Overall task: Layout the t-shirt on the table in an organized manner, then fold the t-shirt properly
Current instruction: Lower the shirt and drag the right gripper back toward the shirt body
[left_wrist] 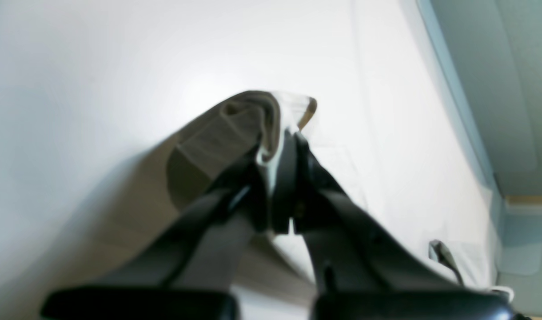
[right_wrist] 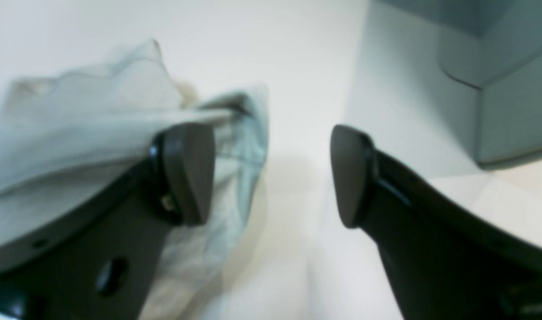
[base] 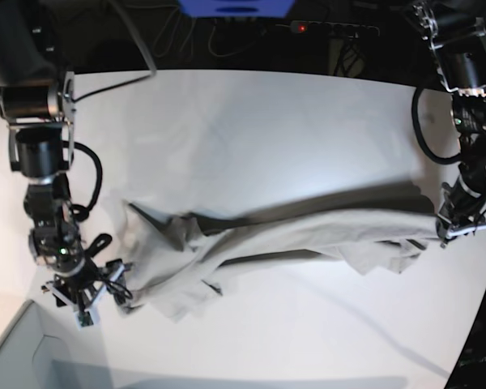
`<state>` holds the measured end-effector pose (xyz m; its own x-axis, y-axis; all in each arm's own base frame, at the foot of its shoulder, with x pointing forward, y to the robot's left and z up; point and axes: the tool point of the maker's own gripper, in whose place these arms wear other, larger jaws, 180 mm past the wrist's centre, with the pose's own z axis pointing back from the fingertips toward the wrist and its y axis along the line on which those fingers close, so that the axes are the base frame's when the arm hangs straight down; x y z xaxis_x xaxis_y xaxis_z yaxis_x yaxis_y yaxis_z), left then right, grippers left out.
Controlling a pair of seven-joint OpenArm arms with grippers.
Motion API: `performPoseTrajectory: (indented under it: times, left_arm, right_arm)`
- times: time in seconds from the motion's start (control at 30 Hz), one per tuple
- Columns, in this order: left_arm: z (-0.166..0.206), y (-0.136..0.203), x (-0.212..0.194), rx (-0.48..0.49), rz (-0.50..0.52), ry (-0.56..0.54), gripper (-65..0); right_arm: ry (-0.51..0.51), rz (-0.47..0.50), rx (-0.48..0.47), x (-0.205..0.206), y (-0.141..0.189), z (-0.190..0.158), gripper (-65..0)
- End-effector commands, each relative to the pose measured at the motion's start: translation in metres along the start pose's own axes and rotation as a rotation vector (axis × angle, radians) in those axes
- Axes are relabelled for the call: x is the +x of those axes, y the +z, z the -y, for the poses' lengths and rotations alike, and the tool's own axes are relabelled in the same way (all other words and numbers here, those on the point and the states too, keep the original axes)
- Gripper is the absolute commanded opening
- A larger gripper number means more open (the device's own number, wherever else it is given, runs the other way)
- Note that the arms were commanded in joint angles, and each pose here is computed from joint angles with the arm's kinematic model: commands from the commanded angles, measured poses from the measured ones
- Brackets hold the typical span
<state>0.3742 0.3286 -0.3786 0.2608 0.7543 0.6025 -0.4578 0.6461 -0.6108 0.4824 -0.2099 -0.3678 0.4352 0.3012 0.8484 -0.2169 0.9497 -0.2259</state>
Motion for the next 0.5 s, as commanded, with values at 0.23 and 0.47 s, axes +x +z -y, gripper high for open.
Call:
performPoseTrajectory:
  times: [0.23, 0.47]
  left_arm:
    - [0.011, 0.001, 0.018, -0.030, 0.047, -0.006, -64.9]
    - [0.010, 0.001, 0.017, -0.029, 0.046, -0.006, -64.9]
  right_arm:
    - [0.039, 0.101, 0.067, -0.022, 0.064, -0.062, -21.5]
    - [-0.131, -0.005, 0.045, -0.079, 0.069, -0.078, -21.4]
